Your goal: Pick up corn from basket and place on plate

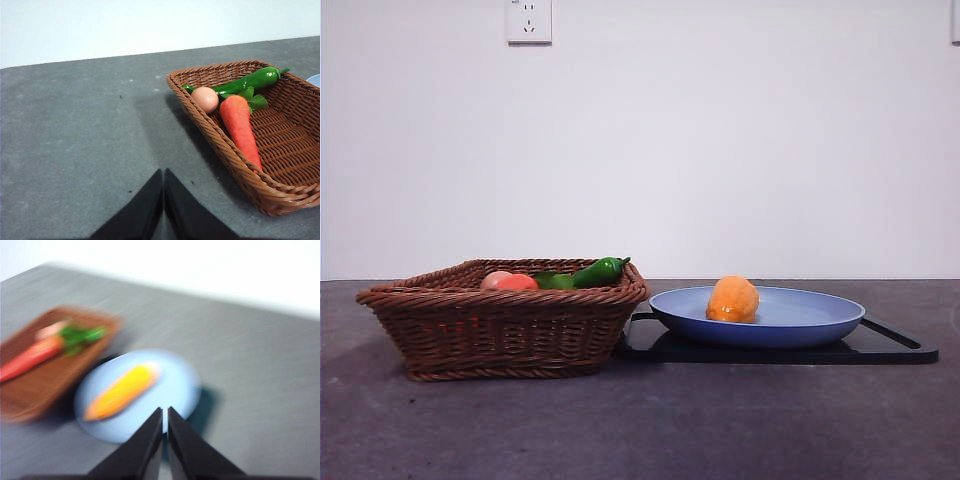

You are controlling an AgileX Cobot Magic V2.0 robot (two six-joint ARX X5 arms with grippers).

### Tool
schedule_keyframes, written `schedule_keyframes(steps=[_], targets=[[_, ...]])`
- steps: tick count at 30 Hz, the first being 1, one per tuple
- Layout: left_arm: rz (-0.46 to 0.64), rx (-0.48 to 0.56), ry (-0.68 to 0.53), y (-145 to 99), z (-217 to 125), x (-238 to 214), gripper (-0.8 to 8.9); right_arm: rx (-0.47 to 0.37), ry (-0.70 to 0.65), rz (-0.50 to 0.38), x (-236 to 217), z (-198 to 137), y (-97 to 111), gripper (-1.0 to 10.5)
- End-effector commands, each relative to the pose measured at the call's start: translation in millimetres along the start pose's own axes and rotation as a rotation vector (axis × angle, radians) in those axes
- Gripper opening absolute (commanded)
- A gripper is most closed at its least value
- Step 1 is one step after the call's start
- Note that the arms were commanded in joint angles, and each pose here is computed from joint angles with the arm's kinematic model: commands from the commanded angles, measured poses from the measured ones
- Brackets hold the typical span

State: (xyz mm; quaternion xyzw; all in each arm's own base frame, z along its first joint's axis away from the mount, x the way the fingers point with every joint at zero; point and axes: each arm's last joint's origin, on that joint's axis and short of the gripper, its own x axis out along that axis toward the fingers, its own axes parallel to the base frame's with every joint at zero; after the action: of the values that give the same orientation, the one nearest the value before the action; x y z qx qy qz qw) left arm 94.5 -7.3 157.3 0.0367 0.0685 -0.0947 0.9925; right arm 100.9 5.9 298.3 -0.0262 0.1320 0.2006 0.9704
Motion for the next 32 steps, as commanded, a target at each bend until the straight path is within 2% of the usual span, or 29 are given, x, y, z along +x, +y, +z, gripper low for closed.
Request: schedule_keyframes(steps=[1, 4, 10, 18, 32], targets=[[0.001, -0.015, 0.031, -0.2, -9.6, 2.6, 0.03, -0.061, -0.066, -0.087, -3.6, -12.9, 0.2, 0.0], [0.001, -0.015, 0.031, -0.2, -9.6, 2.6, 0.03, -0.097, -0.133, -0.127, -3.2, -29.7, 1.4, 0.0], [0.001, -0.015, 0.031, -0.2, -9.6, 2.6, 0.03, -0.138, -0.225, -0.140, 4.1, -61.7, 2.3, 0.0], [0.001, -0.015, 0.031, -0.2, -9.6, 2.6, 0.03, -0.142, -0.238, -0.120, 17.6, -101.0, 3.1, 0.0], [0.001, -0.015, 0.031, -0.2, -9.6, 2.6, 0.03, -0.023, -0.139, -0.082, 33.6, -141.6, 2.5, 0.0]])
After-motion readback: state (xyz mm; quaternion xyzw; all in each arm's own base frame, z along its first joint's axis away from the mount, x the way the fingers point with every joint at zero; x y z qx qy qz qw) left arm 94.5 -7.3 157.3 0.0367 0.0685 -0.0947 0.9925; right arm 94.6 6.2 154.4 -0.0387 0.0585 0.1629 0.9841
